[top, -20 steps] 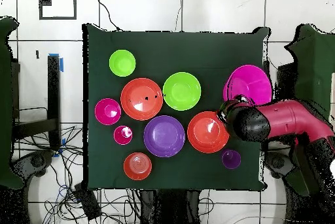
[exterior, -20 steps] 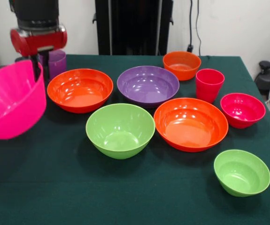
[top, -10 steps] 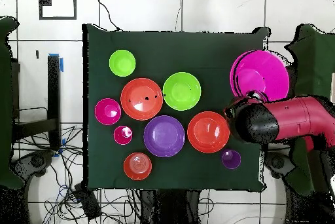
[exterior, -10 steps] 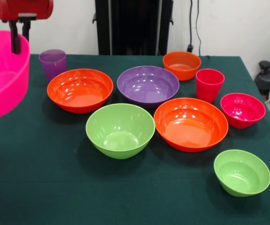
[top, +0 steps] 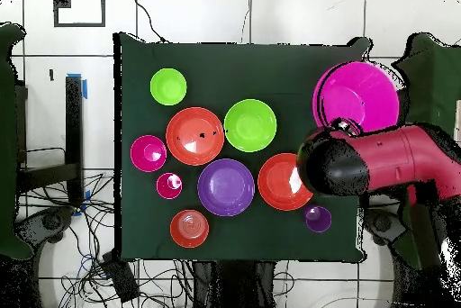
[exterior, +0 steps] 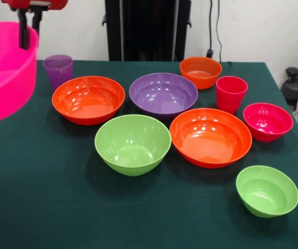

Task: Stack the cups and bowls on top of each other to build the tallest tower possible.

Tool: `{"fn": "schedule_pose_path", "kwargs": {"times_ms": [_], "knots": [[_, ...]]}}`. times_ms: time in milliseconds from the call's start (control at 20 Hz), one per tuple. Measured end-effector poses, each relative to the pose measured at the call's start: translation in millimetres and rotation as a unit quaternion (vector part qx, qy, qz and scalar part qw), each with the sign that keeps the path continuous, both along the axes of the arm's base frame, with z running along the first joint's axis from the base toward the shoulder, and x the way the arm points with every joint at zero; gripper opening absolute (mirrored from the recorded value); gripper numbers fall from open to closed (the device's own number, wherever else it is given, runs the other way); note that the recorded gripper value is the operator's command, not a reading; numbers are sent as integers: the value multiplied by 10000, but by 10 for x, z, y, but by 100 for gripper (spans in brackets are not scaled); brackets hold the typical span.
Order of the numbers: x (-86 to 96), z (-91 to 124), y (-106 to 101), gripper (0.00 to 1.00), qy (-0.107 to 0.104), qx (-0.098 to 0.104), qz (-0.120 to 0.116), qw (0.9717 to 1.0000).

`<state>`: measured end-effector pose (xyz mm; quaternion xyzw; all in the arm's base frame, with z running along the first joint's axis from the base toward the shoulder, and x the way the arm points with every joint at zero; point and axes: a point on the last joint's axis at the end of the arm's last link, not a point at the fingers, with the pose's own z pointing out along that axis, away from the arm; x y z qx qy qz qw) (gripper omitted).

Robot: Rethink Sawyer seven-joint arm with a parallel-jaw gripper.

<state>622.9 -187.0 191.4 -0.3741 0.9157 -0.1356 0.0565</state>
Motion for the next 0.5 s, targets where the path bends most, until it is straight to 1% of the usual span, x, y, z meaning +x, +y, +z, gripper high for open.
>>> {"fn": "schedule_pose_path", "kwargs": {"times_ms": [100, 200, 250, 500], "knots": [[17, 11, 158, 0, 16, -8, 124, 9999], [15, 9, 246, 0, 37, -9, 193, 9998], [-5, 4, 358, 0, 72, -25, 294, 9995], [-86, -12, 554, 0, 166, -75, 485, 9987]]}}
